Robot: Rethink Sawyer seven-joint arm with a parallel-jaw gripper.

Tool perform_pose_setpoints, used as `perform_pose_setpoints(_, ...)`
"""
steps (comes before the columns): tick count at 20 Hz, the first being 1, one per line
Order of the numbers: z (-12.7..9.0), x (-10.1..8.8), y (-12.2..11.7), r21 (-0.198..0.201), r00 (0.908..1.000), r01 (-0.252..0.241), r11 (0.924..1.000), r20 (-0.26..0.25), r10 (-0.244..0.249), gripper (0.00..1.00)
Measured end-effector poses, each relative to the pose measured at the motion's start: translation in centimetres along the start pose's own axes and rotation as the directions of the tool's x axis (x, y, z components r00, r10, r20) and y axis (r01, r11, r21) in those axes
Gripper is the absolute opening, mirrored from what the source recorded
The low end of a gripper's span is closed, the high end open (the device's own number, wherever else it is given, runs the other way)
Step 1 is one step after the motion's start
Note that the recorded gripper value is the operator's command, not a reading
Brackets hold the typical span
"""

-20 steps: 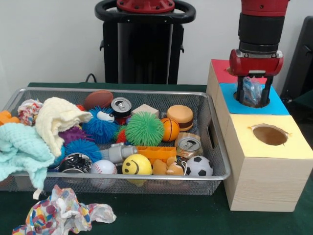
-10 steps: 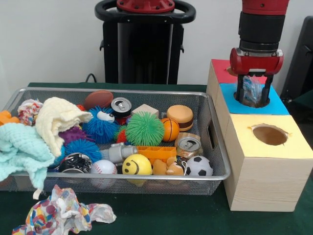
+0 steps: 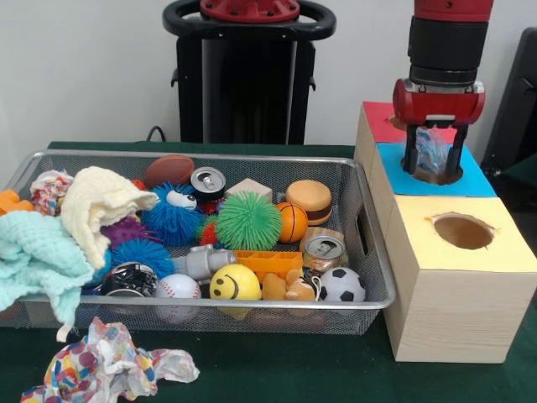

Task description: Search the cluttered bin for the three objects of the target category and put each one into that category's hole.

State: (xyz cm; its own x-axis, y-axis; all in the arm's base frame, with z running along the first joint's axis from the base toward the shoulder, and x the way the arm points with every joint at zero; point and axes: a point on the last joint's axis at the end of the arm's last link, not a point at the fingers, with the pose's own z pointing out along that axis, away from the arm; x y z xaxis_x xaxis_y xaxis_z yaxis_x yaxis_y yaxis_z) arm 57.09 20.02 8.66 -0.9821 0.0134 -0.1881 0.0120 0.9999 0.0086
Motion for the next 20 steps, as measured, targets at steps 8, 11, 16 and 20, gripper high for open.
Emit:
perform_pose_setpoints(8,-2.8,-1.6,-2.1,0.013,0.9992,-0.039,0.9992,0.009,0.039,1.00)
perform_pose_setpoints(11,-3.5,-1.9,-2.6,0.017,0.9987,-0.050,0.9986,0.002,0.050,1.00)
perform_pose_setpoints(16,-4.6,-2.4,-3.4,0.023,0.9979,-0.065,0.9976,0.002,0.065,1.00)
perform_pose_setpoints(20,-5.1,-2.6,-3.4,0.023,0.9979,-0.065,0.9976,0.010,0.065,1.00)
